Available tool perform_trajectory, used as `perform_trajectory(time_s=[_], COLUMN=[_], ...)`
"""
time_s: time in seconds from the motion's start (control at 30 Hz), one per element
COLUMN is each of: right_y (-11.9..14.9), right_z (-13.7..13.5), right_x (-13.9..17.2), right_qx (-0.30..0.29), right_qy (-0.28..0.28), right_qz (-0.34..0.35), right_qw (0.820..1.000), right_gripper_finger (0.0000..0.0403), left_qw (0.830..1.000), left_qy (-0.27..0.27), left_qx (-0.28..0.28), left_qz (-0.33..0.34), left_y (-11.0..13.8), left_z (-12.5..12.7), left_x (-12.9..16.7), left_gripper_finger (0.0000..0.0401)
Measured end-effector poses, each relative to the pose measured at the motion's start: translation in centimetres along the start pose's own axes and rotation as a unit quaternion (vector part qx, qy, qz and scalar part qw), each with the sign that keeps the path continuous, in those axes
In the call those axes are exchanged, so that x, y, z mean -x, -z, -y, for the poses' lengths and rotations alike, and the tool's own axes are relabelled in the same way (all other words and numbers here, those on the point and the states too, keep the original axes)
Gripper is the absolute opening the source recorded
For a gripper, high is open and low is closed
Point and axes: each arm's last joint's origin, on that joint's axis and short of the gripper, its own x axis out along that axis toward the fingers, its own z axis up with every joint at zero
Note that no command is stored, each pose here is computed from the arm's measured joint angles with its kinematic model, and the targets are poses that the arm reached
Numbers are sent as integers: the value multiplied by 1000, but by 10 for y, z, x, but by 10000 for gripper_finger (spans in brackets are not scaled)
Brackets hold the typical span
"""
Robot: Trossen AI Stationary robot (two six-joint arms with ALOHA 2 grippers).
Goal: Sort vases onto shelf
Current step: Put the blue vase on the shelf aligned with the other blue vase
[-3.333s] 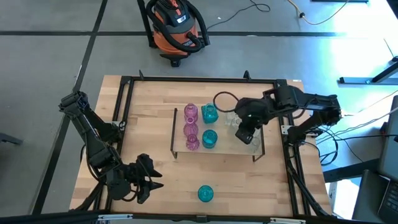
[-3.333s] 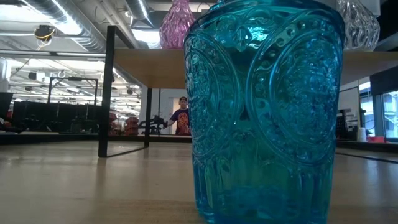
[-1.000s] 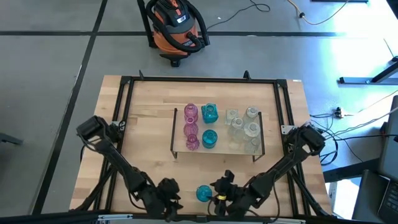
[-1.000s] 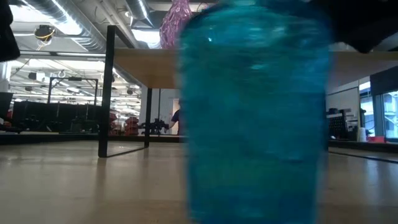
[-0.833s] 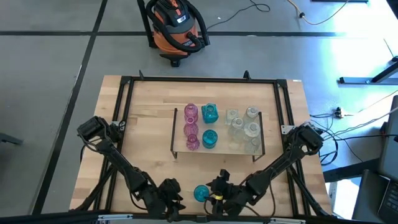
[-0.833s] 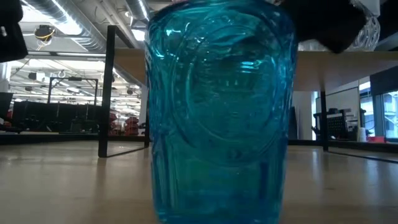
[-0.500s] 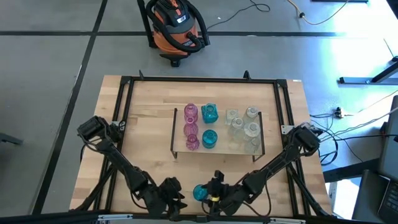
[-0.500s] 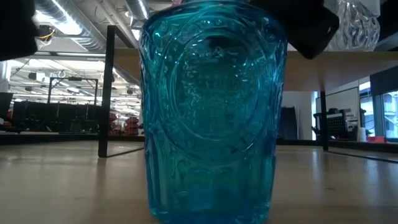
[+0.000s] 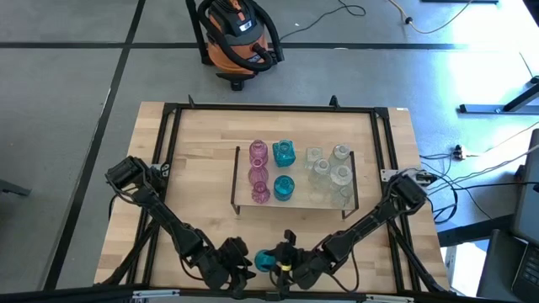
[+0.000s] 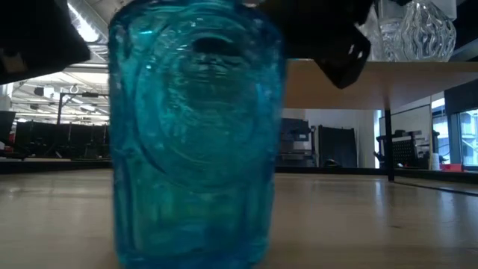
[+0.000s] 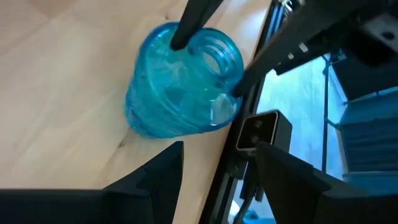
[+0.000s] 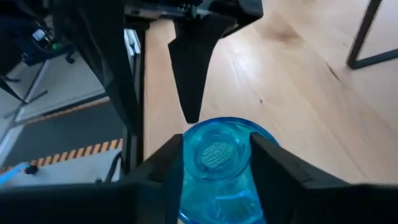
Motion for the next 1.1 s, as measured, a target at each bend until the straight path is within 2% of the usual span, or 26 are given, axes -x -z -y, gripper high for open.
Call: perform_trajectory(time_s=[0.17, 0.37, 0.43, 0.53, 0.67, 0.9, 1.1], right_y=[0, -14, -22, -37, -56, -51, -28], right_z=[-1, -14, -19, -28, -37, -32, -42], right_x=[-2, -1, 1, 6, 14, 15, 30], right_qx=[-21, -5, 16, 43, 47, 22, -19], right_qy=[-11, -17, -9, 12, 16, 39, 54], right_qz=[1, -4, -13, -26, -21, -46, -87], right_qw=[1000, 1000, 1000, 999, 999, 998, 995], right_gripper_finger=[84, 75, 51, 37, 2, 12, 27], left_qw=[1000, 1000, 999, 999, 999, 998, 997], left_qy=[4, 9, 11, 13, 13, 12, 12], left_qx=[-2, -14, -17, -18, -30, -44, -69], left_qz=[-14, -25, -31, -37, -39, -38, -38], left_y=[1, 3, 4, 5, 6, 5, 6], left_z=[0, 1, 1, 2, 2, 1, 1], left_x=[0, 1, 1, 2, 2, 2, 2], left_gripper_finger=[195, 195, 195, 195, 195, 195, 195])
